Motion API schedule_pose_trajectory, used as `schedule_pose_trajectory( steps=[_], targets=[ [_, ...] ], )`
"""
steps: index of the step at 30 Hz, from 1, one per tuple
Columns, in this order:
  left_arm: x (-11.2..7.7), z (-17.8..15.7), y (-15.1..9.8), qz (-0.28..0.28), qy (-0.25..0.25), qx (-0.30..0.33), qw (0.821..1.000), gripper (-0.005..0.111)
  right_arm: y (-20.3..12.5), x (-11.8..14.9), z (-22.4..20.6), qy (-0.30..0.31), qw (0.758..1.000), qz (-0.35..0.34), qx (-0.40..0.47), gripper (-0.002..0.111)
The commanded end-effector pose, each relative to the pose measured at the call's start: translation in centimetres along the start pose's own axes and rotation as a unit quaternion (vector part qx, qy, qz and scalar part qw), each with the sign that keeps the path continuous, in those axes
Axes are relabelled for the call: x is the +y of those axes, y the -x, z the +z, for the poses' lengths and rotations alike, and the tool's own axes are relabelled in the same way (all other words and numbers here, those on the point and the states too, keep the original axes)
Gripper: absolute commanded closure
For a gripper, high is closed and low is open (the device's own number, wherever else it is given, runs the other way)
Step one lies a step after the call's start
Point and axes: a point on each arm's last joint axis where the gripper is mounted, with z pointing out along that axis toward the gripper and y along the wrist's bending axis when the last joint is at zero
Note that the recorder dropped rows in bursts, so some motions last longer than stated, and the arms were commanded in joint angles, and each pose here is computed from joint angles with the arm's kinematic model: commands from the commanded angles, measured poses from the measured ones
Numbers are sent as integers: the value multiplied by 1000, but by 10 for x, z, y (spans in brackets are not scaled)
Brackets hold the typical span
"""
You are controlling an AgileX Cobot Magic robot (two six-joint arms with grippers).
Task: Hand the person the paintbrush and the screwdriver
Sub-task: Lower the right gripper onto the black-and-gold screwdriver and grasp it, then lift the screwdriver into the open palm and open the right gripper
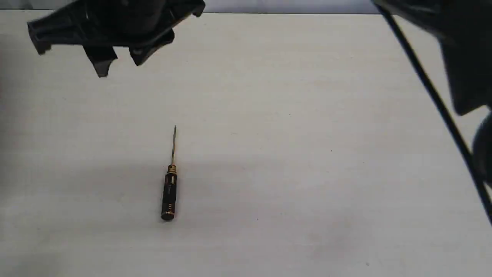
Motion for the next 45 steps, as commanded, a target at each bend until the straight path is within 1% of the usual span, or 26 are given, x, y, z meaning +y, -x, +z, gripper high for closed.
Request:
schedule_pose_trajectory(
  steps=[1, 5, 11, 15, 19, 20, 22, 24, 25, 26, 31, 32, 36, 38, 39, 42, 45],
  targets=[
    [-1, 0, 0, -1, -4, -3, 1000, 107, -10, -7, 35, -18, 999, 3, 51, 64],
    [-1, 0, 0, -1, -4, -3, 1000, 107, -28, -14, 85, -39, 992, 4, 116, 63],
    [-1, 0, 0, -1, -4, -3, 1000, 107, -61, -27, 146, -70, 977, 4, 202, 63],
    [-1, 0, 0, -1, -4, -3, 1000, 107, -76, -33, 169, -83, 968, 3, 235, 63],
    [-1, 0, 0, -1, -4, -3, 1000, 107, -82, -36, 182, -89, 964, 2, 250, 64],
    [-1, 0, 0, -1, -4, -3, 1000, 107, -83, -37, 183, -94, 964, -1, 250, 66],
    [-1, 0, 0, -2, -5, -2, 1000, 107, -81, -39, 183, -102, 964, -12, 246, 79],
    [-1, 0, 0, -2, -5, -3, 1000, 107, -70, -39, 171, -111, 969, -29, 220, 95],
    [-1, 0, 0, -2, -5, -3, 1000, 107, -65, -38, 164, -110, 971, -31, 210, 101],
    [-1, 0, 0, -2, -5, -3, 1000, 107, -59, -36, 155, -108, 974, -32, 197, 104],
    [-1, 0, 0, -2, -5, -3, 1000, 107, -20, -18, 76, -63, 994, -25, 91, 104],
    [-1, 0, 0, -2, -5, -3, 1000, 107, -12, -14, 53, -52, 996, -24, 62, 104],
    [-1, 0, 0, -2, -5, -3, 1000, 107, 6, -6, -11, -28, 999, -23, -20, 104],
    [-1, 0, 0, -2, -5, -3, 1000, 107, 8, -5, -31, -22, 999, -23, -42, 104],
    [-1, 0, 0, -2, -5, -3, 1000, 107, 8, -5, -38, -20, 998, -23, -49, 104],
    [-1, 0, 0, -2, -5, -3, 1000, 107, 13, -4, -41, -15, 997, -26, -76, 104],
    [-1, 0, 0, -2, -5, -3, 1000, 107, 20, -1, -25, -4, 995, -27, -100, 104]
  ],
)
